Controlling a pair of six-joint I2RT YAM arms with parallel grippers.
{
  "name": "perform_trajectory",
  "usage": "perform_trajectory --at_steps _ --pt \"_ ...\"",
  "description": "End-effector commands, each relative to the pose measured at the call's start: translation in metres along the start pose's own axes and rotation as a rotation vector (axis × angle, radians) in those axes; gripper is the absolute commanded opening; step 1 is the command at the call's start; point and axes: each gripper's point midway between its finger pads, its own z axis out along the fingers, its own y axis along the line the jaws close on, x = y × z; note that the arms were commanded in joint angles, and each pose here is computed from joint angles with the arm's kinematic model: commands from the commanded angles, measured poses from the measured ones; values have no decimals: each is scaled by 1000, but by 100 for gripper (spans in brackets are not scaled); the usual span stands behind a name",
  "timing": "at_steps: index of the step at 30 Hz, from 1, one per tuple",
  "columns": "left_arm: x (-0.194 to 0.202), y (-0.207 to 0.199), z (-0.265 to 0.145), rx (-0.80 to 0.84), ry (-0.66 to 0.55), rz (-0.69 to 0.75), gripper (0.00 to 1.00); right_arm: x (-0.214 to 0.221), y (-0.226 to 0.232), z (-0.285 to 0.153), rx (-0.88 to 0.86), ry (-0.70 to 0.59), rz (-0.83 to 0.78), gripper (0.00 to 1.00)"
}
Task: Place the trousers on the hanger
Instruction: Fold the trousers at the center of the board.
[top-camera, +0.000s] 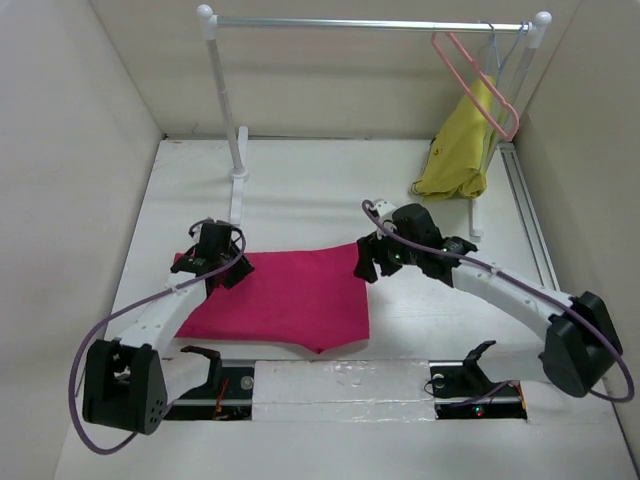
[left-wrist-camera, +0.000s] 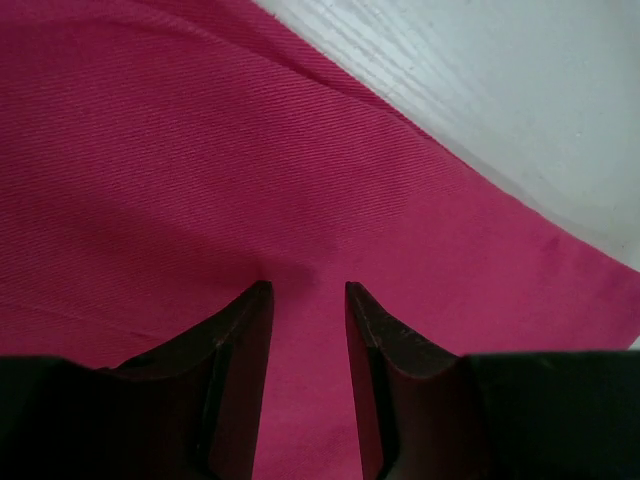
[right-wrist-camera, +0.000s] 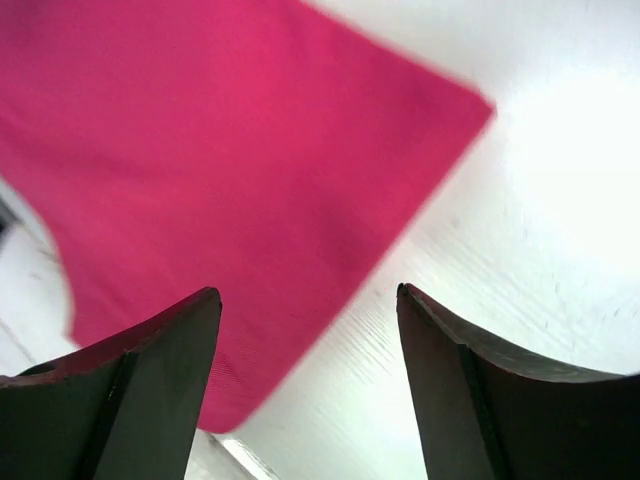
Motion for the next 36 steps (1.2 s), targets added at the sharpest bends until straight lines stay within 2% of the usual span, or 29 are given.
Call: perform_trajectory --at_steps 1,3,6,7,8,10,15,18,19,21,22,24,25,26,28,29,30,31,33,34,36 --pt "-12 -34 9 190 -11 -75 31 30 -12 21 -22 87 22 76" --pt "-3 -23 25 153 30 -80 30 29 -15 32 -39 79 27 72" --pt "2 -13 39 108 44 -75 30 27 -35 49 -12 77 75 52" --pt "-1 -14 42 112 30 -73 29 30 -43 54 7 81 98 30" --pt "0 -9 48 87 30 -71 29 25 -49 57 19 58 115 17" --pt "-3 -6 53 64 12 -56 28 20 -67 59 46 43 143 0" --pt "-21 -11 61 44 -20 -40 27 20 -109 55 138 55 177 0" --pt "-40 -30 50 89 -55 -32 27 3 -112 40 120 21 172 1" --pt "-43 -34 45 97 -56 -27 27 -3 -107 35 105 14 157 16" --pt "-54 -58 26 160 -92 8 27 -21 -73 19 35 -5 71 23" --pt "-62 -72 7 192 -133 47 27 -13 -20 16 -88 27 0 25" --pt "-62 -77 -1 204 -133 62 27 -14 3 9 -140 8 -32 28" --pt "-64 -81 -12 239 -148 70 26 -7 21 9 -177 16 -18 27" --pt "-62 -84 -16 263 -140 85 26 19 45 12 -229 69 -30 19" --pt "-43 -99 -30 370 -91 118 23 34 63 10 -260 72 8 10" --pt "-32 -106 -33 398 -63 127 23 61 68 12 -258 115 14 4" --pt "7 -127 -33 451 13 212 23 71 75 11 -280 92 34 0" --pt "7 -127 -33 452 13 213 23 71 76 11 -280 94 51 0" --pt "35 -145 -29 459 63 278 23 95 70 13 -262 116 75 0" --pt "67 -151 -20 445 136 337 23 102 65 14 -241 123 86 0" --pt "93 -156 -12 435 207 336 23 125 53 18 -210 150 101 0"
